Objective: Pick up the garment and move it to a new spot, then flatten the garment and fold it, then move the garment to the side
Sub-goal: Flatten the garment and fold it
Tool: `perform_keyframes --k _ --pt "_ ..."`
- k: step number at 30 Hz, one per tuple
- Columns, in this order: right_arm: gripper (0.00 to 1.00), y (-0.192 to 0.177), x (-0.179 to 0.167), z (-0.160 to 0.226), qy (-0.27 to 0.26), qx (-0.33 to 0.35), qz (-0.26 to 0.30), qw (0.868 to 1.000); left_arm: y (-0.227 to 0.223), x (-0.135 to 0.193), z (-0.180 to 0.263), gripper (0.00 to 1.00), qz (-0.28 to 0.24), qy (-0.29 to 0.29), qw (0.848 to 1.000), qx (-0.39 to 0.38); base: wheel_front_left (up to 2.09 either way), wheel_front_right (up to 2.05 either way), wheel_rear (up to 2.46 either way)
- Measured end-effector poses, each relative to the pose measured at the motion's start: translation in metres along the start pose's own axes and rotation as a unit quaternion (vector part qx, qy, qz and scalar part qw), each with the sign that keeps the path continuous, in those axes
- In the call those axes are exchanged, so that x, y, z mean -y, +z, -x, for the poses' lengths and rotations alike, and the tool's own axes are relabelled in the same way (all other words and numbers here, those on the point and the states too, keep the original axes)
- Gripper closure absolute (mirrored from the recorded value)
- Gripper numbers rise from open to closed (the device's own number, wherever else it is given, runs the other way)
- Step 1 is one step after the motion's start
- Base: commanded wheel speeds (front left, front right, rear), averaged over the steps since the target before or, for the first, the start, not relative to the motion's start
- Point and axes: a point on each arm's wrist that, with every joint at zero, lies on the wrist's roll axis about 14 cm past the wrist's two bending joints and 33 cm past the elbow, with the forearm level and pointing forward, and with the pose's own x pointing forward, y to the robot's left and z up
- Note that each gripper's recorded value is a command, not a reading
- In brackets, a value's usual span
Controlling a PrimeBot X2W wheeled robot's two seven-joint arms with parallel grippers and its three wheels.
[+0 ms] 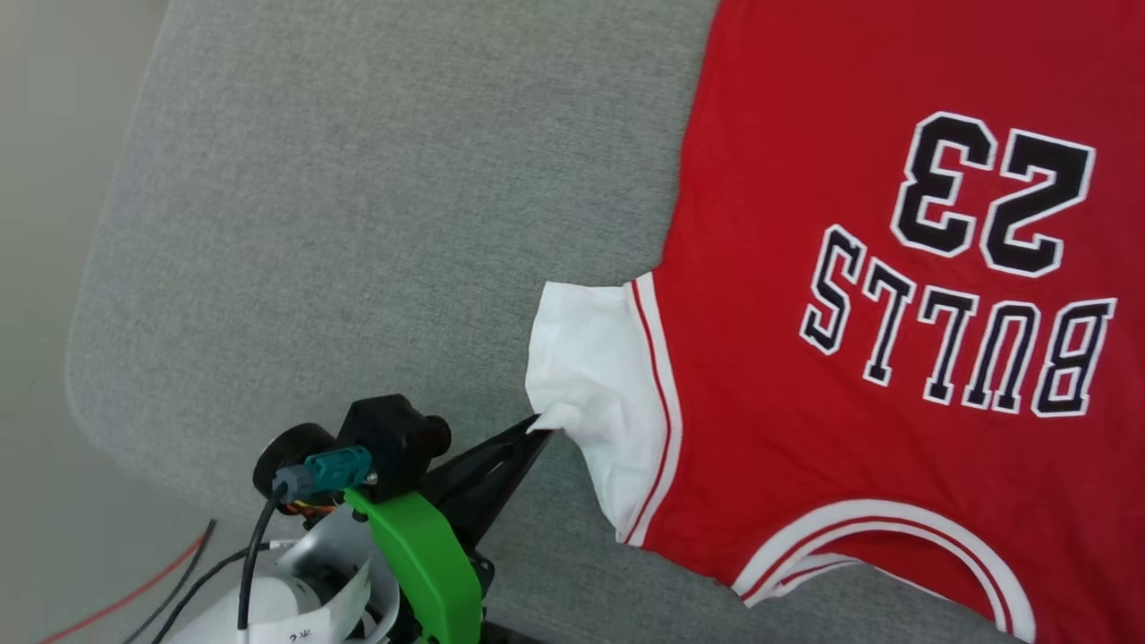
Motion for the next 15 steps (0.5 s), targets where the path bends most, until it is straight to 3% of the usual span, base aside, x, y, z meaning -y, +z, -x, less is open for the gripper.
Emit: perform_keyframes --k 15 --pt "0.0 -0.015 -0.026 -0.094 -0.017 -0.076 0.006 0.997 -0.037 -0.021 0.003 1.0 0.06 0.058 0.996 -0.032 0.0 0.0 0.0"
